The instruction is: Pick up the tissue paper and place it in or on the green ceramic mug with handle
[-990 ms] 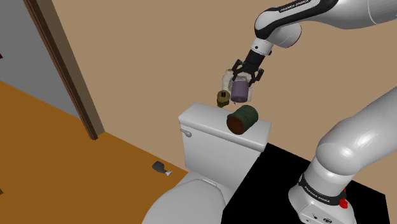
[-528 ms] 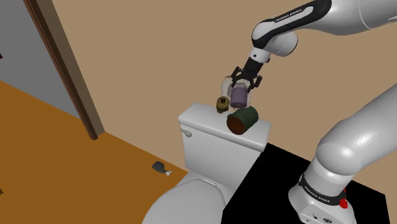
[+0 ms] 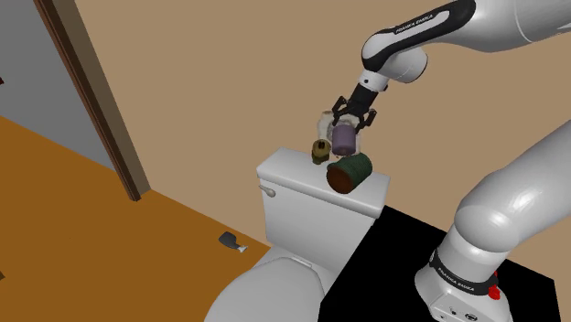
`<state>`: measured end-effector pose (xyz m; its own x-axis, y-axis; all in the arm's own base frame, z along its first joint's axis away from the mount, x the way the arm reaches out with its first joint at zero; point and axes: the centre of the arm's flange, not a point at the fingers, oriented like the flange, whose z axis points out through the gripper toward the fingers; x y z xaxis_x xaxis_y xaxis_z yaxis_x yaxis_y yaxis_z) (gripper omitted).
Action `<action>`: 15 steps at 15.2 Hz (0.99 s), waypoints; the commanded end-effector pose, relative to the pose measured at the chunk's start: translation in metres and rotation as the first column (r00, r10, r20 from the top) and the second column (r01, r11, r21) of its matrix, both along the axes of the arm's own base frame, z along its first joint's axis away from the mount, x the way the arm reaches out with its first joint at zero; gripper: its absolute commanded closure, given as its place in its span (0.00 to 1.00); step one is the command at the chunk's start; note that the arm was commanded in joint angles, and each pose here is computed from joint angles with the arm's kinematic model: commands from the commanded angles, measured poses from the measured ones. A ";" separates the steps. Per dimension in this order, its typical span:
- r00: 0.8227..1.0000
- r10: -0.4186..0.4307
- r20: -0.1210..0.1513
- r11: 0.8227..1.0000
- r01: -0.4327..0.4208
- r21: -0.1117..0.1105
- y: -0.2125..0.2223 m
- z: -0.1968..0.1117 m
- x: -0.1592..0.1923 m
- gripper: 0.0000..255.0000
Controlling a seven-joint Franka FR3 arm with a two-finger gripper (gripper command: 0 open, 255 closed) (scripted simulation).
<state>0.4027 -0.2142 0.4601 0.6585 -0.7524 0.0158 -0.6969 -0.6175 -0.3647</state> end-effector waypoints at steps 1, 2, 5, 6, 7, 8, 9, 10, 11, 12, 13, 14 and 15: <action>1.000 0.004 -0.015 1.000 -0.004 0.006 0.001 -0.006 -0.001 0.00; 1.000 0.004 -0.015 1.000 -0.004 0.006 0.002 -0.006 -0.001 0.00; 1.000 0.004 -0.015 1.000 -0.004 0.005 0.001 -0.006 -0.001 0.00; 1.000 0.004 -0.015 1.000 -0.004 0.005 0.002 -0.007 -0.001 0.00; 1.000 0.004 -0.015 1.000 -0.004 0.005 -0.001 0.006 -0.005 0.00; 1.000 0.004 -0.015 1.000 -0.004 0.005 -0.005 0.018 -0.008 0.00; 1.000 0.004 -0.015 1.000 -0.004 0.005 -0.008 0.030 -0.012 0.00; 1.000 0.004 -0.015 1.000 -0.004 0.005 -0.010 0.040 -0.015 0.00; 1.000 0.004 -0.015 1.000 -0.004 0.005 -0.010 0.040 -0.015 0.00; 1.000 0.004 -0.015 1.000 -0.004 0.005 -0.010 0.040 -0.015 0.00; 1.000 0.004 -0.015 1.000 -0.004 0.005 -0.010 0.040 -0.015 0.00; 1.000 0.004 -0.015 1.000 -0.004 0.005 -0.010 0.040 -0.015 0.00; 1.000 0.004 -0.015 1.000 -0.004 0.005 -0.010 0.040 -0.015 0.00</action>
<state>0.3883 -0.2242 0.4997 0.6613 -0.7501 0.0018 -0.7001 -0.6181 -0.3574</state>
